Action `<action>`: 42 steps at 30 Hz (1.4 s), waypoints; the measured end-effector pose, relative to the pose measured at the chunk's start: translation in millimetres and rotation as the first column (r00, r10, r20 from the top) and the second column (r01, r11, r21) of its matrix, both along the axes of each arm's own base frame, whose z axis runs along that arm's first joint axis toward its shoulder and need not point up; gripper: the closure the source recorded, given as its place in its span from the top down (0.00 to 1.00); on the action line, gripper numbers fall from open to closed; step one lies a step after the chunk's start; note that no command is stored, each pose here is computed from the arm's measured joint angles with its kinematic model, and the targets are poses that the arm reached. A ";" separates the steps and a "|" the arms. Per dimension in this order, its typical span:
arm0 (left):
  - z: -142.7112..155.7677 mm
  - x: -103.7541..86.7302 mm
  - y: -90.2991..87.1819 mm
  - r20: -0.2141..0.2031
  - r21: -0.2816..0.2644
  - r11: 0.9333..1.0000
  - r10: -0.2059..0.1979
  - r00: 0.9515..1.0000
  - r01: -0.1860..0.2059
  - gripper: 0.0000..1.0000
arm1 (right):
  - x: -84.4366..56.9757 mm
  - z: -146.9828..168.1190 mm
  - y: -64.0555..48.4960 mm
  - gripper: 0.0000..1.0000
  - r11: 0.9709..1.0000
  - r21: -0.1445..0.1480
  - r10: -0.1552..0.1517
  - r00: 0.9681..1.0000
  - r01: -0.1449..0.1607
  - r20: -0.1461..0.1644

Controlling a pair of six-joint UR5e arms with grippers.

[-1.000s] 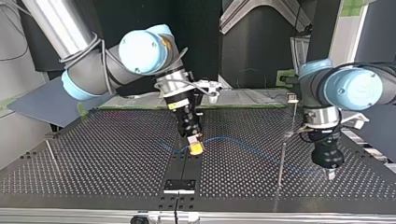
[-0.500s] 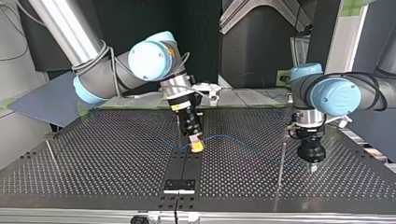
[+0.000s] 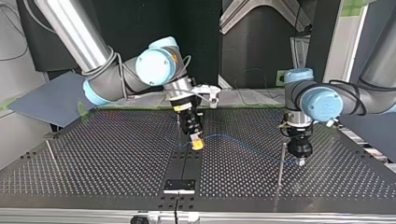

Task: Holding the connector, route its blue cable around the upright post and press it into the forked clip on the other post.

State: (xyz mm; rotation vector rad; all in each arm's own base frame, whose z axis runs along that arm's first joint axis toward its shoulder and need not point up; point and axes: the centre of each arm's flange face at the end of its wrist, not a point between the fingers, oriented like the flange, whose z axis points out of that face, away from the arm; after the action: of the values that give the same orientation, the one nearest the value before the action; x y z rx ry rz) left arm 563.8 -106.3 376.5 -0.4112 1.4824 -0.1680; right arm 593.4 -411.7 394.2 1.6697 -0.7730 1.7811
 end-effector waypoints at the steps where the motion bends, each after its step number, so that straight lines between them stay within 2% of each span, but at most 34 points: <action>1: -1.5 0.6 -0.3 -0.002 0.000 1.000 -0.001 1.000 0.001 0.22 | 0.2 -1.7 -0.7 0.00 1.000 0.002 -0.001 1.000 0.001 -0.002; 2: -3.3 1.3 -0.9 -0.005 0.001 1.000 -0.004 1.000 0.004 0.28 | 0.4 -3.6 -1.4 0.00 1.000 0.004 -0.001 1.000 0.002 -0.004; 3: -6.4 2.4 -2.0 -0.011 0.002 1.000 -0.009 1.000 0.009 0.28 | 0.8 -7.0 -2.3 0.00 1.000 0.008 -0.003 1.000 0.003 -0.007; 5: -11.9 4.2 -4.6 -0.020 0.003 1.000 -0.020 1.000 0.020 0.37 | 1.5 -13.5 -4.1 0.00 1.000 0.015 -0.005 1.000 0.005 -0.015; 6: -15.4 5.4 -6.5 -0.026 0.004 1.000 -0.029 0.999 0.029 0.37 | 1.9 -18.7 -5.4 0.00 1.000 0.022 -0.007 1.000 0.008 -0.022; 8: -19.6 6.6 -9.4 -0.034 0.007 0.999 -0.042 0.999 0.042 0.47 | 2.3 -26.8 -7.4 0.00 0.999 0.033 -0.011 0.999 0.012 -0.033; 10: -22.3 7.3 -11.3 -0.039 0.011 0.999 -0.048 0.998 0.048 0.50 | 2.1 -37.3 -9.7 0.00 0.999 0.051 -0.017 0.999 0.019 -0.050; 12: -24.8 8.4 -12.5 -0.040 0.013 0.999 -0.049 0.998 0.050 0.54 | 1.9 -48.4 -12.4 0.00 0.997 0.067 -0.022 0.997 0.027 -0.067; 14: -28.1 9.6 -13.2 -0.044 0.013 0.999 -0.050 0.998 0.051 0.69 | 1.7 -57.7 -14.5 0.00 0.996 0.080 -0.026 0.996 0.033 -0.080; 15: -30.4 10.2 -13.7 -0.048 0.012 0.999 -0.051 0.998 0.051 0.69 | 1.3 -64.0 -15.8 0.00 0.995 0.088 -0.029 0.996 0.037 -0.087; 17: -33.0 10.4 -14.3 -0.055 0.011 0.999 -0.050 0.997 0.051 0.80 | 0.1 -73.2 -17.9 0.00 0.994 0.098 -0.034 0.995 0.044 -0.096; 21: -36.4 8.8 -14.6 -0.073 0.010 0.999 -0.035 0.997 0.036 0.83 | -6.0 -94.1 -23.6 0.00 0.991 0.115 -0.050 0.992 0.064 -0.115; 26: -37.2 7.3 -16.9 -0.082 0.012 0.999 -0.032 0.996 0.033 0.98 | -17.3 -115.6 -30.7 0.00 0.989 0.123 -0.072 0.990 0.087 -0.123; 33: -37.6 5.6 -23.1 -0.087 0.026 0.999 -0.041 0.995 0.044 0.98 | -33.6 -142.8 -37.6 0.00 0.986 0.126 -0.097 0.987 0.112 -0.125; 42: -38.1 3.1 -28.6 -0.096 0.047 0.998 -0.034 0.995 0.039 0.98 | -48.5 -170.7 -37.5 0.00 0.983 0.126 -0.117 0.985 0.132 -0.125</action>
State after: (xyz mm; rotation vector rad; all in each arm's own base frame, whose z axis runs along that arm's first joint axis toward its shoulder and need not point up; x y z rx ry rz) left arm 566.8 -134.9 338.4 -0.3572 1.5849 -0.1428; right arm 544.9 -449.2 223.6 1.7540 -0.9408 1.5612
